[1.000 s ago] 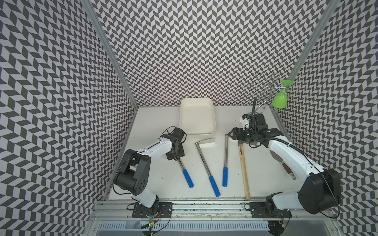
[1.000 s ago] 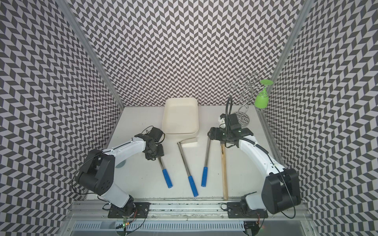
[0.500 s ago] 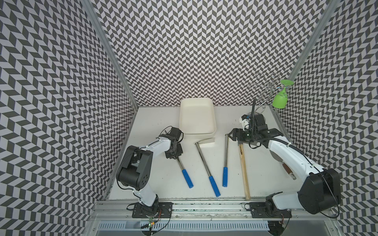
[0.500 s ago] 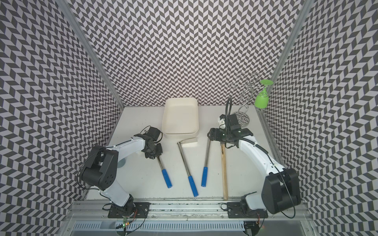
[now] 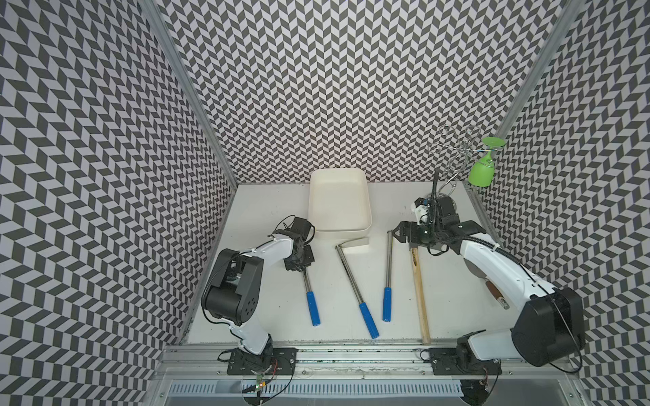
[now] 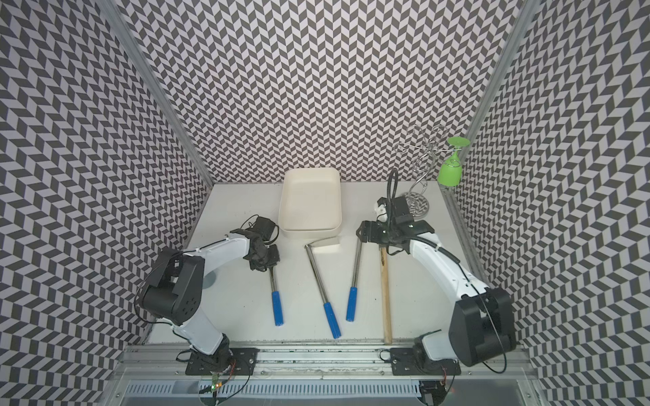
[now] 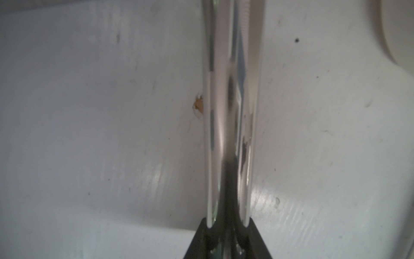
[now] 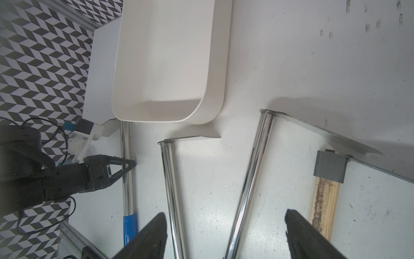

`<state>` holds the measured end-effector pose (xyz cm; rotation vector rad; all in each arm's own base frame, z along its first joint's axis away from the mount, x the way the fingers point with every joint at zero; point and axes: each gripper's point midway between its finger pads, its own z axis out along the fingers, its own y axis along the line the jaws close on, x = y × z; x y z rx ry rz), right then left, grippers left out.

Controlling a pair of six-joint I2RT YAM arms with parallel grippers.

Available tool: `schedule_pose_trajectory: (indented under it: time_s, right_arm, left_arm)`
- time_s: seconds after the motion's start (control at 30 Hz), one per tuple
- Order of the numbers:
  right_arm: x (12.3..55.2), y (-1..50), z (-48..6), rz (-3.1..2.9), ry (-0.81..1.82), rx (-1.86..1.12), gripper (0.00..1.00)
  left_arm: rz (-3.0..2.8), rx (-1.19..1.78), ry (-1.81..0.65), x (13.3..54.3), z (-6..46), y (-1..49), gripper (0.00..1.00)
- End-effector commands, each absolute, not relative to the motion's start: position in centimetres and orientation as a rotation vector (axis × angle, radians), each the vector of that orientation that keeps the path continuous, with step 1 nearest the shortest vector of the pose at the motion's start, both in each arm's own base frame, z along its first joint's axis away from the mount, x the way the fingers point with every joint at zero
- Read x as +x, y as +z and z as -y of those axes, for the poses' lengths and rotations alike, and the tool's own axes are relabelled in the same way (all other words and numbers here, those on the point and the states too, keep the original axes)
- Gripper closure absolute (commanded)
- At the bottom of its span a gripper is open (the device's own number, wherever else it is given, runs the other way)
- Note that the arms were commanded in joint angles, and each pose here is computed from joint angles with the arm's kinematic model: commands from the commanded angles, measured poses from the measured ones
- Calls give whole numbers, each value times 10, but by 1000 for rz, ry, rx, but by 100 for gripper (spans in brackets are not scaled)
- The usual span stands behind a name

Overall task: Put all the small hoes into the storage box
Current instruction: Pick up the hoe from the center of the board.

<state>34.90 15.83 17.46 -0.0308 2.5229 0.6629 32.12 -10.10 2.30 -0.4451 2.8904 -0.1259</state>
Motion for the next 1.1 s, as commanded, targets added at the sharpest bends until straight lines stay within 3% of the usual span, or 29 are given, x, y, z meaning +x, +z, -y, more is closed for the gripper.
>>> schedule_pose_trajectory:
  time_s: [0.0, 0.17, 0.5, 0.83, 1.07]
  right_arm:
    - [353, 177, -163, -2505, 672, -61, 17]
    - [355, 178, -163, -2509, 671, -61, 17]
    - [356, 178, -164, -2515, 671, -55, 17]
    - [349, 172, -171, -2550, 731, -27, 17]
    - [351, 172, -179, -2561, 763, -17, 17]
  left_arm:
    - [-2874, -430, -137, 328, 102, 31, 100]
    - [-2848, -431, -103, 325, 95, 57, 100]
    - [-2638, -357, -62, 364, 89, 186, 100]
    - [-2305, -249, -380, 512, 193, 288, 100]
    - [-2175, -338, -590, 591, 228, 278, 100]
